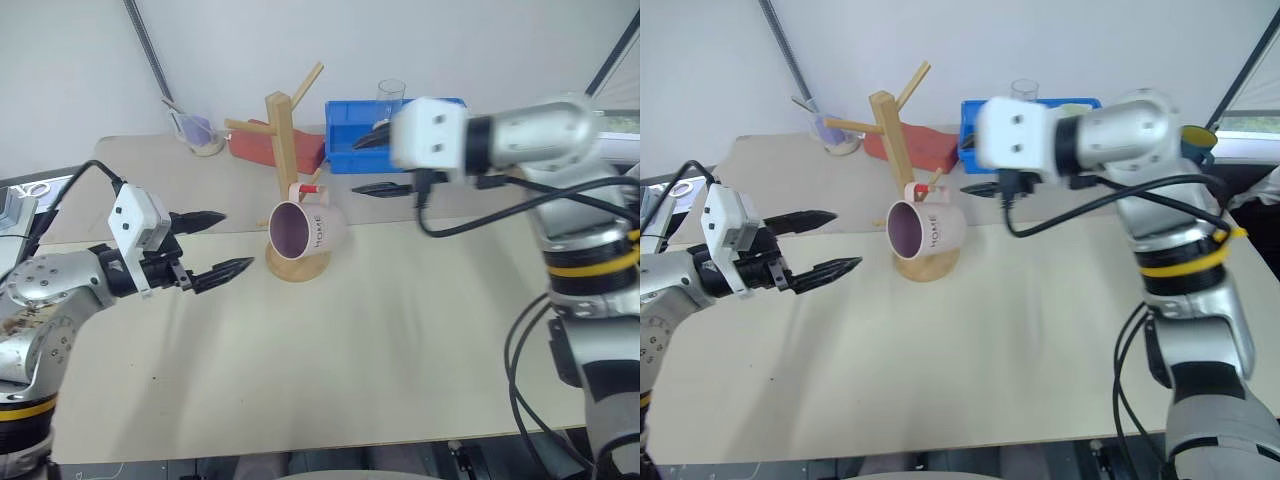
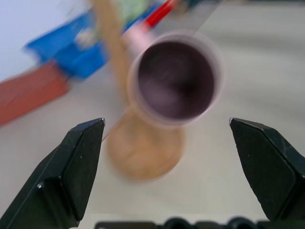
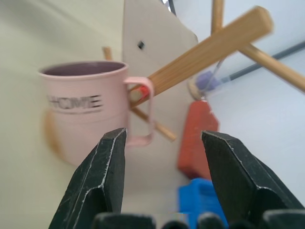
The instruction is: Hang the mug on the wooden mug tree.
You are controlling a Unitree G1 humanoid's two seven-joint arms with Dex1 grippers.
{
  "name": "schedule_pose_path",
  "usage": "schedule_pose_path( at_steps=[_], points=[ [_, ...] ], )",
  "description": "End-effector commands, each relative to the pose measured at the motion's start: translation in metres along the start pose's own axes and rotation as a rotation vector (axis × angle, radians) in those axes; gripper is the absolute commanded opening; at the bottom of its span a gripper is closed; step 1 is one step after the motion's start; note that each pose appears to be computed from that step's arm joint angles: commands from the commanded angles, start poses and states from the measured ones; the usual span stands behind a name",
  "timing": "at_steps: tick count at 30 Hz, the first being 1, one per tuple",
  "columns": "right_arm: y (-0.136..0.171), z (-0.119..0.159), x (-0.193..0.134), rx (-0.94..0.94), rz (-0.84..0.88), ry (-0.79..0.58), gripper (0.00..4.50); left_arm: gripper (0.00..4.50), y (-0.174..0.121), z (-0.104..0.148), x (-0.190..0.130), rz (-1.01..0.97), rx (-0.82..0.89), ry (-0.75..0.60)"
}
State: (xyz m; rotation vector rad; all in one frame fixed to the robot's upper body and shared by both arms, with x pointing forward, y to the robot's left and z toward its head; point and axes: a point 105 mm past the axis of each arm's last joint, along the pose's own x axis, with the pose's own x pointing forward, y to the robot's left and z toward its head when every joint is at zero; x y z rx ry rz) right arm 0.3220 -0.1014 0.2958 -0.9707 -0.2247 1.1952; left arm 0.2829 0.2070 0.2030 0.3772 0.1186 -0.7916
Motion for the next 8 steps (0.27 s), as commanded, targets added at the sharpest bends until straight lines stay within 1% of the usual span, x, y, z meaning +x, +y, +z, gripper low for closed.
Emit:
schedule_pose_path(
  at_steps=[1,3,8],
  points=[
    [0.004,0.019,-0.029,0.119,-0.016,-0.139,2.79,4.50,0.007,0.004,-0.013,0.037,0.037,0.000],
    [0.011,0.017,-0.039,0.198,-0.012,-0.158,2.79,4.50,0.011,0.002,-0.020,0.039,0.033,0.007],
    [0.020,0.015,-0.046,0.268,-0.030,-0.161,2.79,4.50,0.012,-0.005,-0.028,0.029,0.018,0.001]
  ],
)
